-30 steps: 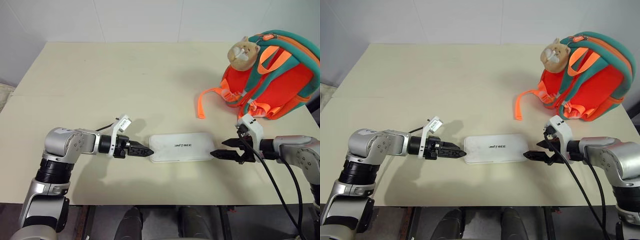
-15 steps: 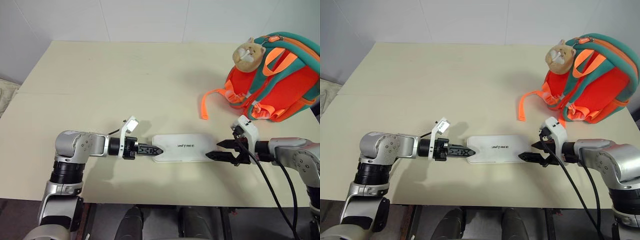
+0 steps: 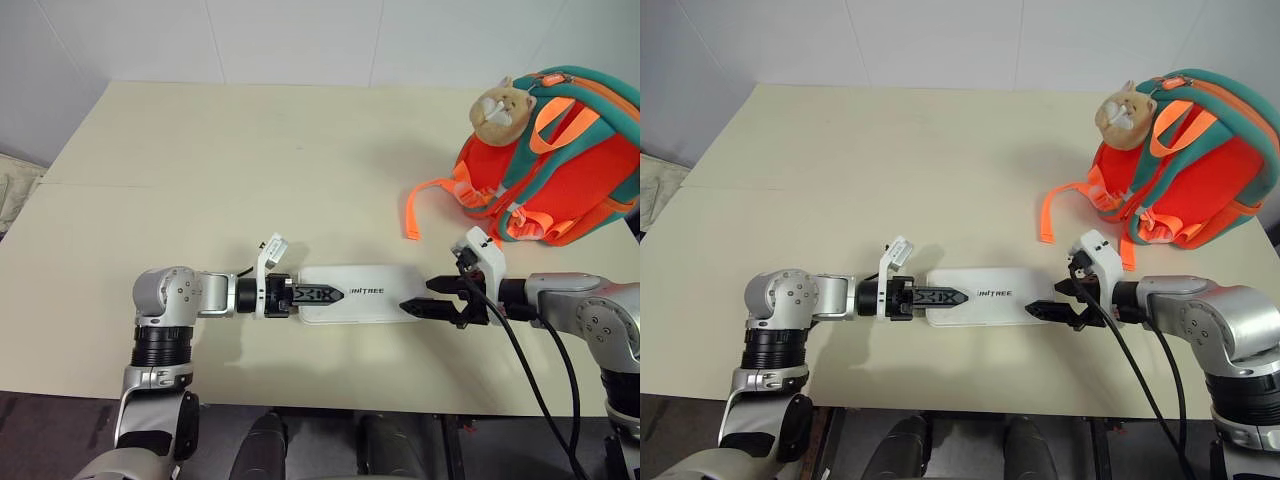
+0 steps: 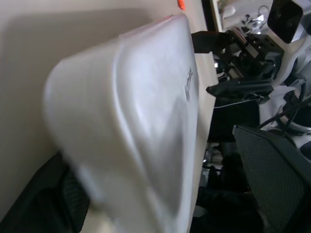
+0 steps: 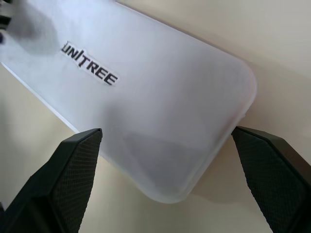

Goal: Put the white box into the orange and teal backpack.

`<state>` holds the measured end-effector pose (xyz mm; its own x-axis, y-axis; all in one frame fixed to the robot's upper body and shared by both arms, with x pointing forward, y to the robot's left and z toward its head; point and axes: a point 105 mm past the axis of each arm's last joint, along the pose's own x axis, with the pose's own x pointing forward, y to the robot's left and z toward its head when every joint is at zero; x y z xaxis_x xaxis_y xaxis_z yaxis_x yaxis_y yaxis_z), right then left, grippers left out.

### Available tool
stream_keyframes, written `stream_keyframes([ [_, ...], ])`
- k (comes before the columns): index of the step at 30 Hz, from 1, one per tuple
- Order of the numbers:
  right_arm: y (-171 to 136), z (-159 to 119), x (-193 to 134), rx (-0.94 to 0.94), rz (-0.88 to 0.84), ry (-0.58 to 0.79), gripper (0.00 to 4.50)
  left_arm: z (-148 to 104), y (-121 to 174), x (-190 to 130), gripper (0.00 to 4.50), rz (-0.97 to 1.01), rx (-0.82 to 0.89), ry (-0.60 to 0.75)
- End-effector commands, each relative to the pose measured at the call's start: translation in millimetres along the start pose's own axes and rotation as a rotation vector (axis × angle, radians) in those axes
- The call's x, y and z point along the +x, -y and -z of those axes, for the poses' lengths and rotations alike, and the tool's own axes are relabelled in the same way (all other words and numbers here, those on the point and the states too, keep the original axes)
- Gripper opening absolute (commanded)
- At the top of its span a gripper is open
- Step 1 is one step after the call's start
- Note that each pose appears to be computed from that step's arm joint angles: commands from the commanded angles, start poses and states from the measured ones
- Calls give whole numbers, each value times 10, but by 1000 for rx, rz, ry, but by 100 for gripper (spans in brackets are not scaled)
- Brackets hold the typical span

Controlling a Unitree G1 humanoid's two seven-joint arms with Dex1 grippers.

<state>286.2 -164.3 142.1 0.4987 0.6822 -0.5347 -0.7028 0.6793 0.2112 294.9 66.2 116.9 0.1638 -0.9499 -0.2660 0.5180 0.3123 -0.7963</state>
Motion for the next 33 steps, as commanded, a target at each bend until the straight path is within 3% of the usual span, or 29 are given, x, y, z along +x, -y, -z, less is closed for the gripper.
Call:
stream_keyframes([
  [1, -83, -88, -2, -33, -19, 32, 450, 145, -23, 80, 448, 20, -72, -63],
  [11, -94, -88, 13, -40, -31, 45, 450, 98, 6, 2, 448, 48, -79, -59],
  [14, -87, -83, 14, -40, -30, 47, 450, 79, -2, -26, 391, 45, -83, -50],
  [23, -69, -66, 25, -40, -31, 59, 450, -73, -17, -124, 133, 56, -115, 39],
  [29, 4, -174, -47, -50, 19, 138, 450, -164, 101, -192, 129, 96, -64, 82],
  [33, 314, -466, -358, -84, 236, 293, 450, -388, 164, -470, 129, 102, 44, 216],
])
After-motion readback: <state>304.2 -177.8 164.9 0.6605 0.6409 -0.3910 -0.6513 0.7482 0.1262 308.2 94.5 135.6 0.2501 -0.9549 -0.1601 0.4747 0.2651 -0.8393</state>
